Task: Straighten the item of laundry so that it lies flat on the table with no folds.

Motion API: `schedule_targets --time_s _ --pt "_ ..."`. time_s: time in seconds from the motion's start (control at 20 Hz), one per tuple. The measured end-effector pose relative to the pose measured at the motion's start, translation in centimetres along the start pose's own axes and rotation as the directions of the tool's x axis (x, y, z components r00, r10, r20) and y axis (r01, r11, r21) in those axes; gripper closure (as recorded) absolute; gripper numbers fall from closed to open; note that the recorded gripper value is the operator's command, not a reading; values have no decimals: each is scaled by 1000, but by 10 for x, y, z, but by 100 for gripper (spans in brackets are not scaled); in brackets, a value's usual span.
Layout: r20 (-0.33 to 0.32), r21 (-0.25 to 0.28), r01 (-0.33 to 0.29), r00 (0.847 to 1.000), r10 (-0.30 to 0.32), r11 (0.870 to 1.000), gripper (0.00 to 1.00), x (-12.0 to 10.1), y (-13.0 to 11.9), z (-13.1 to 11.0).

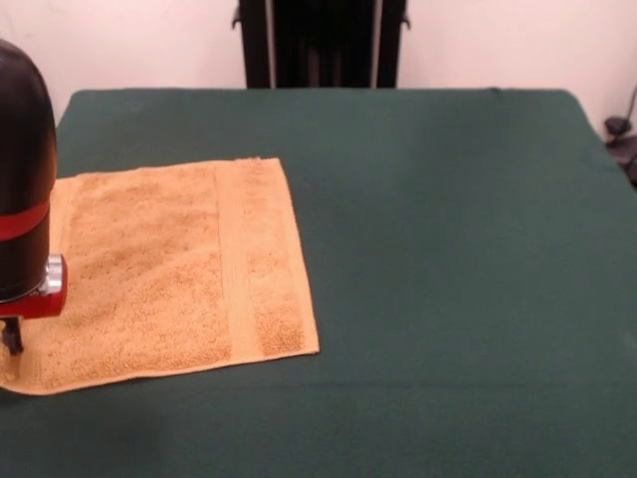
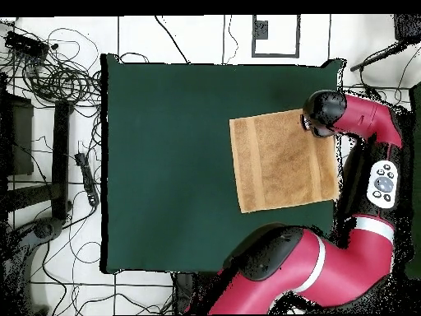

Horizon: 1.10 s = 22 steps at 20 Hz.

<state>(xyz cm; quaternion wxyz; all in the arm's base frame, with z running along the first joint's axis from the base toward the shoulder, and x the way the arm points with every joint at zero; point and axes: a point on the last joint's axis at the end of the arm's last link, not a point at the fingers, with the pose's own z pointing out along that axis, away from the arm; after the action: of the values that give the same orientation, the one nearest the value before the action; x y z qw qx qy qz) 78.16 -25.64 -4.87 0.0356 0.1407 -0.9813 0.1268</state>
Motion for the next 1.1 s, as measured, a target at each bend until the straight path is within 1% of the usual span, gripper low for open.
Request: schedule_targets --time_s 0.65,1.1 --pt "74 5 -19 997 18 1000 100 -14 2 -2" --pt "110 3 -31 994 31 1000 100 -20 3 -3"
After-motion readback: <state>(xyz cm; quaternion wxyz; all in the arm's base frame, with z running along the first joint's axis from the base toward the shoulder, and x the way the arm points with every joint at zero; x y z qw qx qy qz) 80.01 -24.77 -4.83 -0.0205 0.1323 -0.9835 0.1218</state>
